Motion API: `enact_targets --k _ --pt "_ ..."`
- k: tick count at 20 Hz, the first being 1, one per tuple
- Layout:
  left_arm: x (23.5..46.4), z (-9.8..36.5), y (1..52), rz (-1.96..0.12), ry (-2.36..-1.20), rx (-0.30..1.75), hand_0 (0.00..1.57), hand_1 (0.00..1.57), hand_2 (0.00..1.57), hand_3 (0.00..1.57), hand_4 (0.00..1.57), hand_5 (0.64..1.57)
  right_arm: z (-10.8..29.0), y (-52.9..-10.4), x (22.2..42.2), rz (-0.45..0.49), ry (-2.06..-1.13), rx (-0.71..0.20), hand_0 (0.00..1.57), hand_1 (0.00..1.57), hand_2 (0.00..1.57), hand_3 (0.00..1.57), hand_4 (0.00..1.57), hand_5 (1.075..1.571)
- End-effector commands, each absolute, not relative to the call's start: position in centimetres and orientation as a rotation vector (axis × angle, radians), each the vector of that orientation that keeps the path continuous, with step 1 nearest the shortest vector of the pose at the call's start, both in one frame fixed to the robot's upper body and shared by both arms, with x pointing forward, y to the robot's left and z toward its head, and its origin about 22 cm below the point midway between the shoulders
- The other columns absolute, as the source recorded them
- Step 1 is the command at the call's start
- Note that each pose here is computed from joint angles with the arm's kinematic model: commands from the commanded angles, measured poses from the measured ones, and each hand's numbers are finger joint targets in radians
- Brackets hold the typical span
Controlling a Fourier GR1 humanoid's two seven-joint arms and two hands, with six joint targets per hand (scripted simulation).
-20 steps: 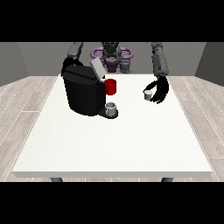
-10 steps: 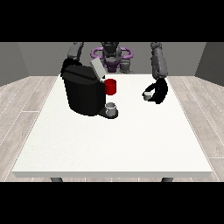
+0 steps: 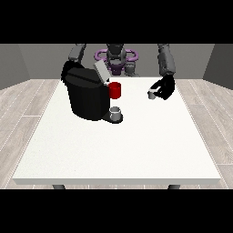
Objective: Insert the coffee pod into the coffee machine and close the lid
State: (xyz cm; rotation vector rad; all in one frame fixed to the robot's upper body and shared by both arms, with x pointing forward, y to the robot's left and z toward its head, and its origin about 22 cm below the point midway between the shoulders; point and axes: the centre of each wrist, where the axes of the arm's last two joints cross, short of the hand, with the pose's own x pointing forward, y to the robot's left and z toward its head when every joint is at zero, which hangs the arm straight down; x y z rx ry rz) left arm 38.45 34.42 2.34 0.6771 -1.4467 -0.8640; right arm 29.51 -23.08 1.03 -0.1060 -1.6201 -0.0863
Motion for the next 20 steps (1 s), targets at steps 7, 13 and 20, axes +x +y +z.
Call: enact_targets --k 7,13,20 --pt "42.1 9.0 31.7 -0.932 -1.512 0.602 1.26 1.26 1.33 1.29 0.54 1.571 -0.4 -21.4 29.5 -0.048 -1.526 -0.088 0.0 0.0 0.0 0.0 0.49 1.571" --pt "42.6 10.4 30.9 -0.936 -1.545 0.605 1.25 1.25 1.33 1.29 0.57 1.571 -1.2 -23.7 29.1 -0.063 -1.569 -0.076 0.0 0.0 0.0 0.0 0.47 1.571" --pt "43.9 13.4 29.0 -0.914 -1.581 0.658 1.01 1.01 1.2 1.22 0.54 1.571 1.1 -21.0 30.2 -0.028 -1.586 -0.012 0.0 0.0 0.0 0.0 0.5 1.571"
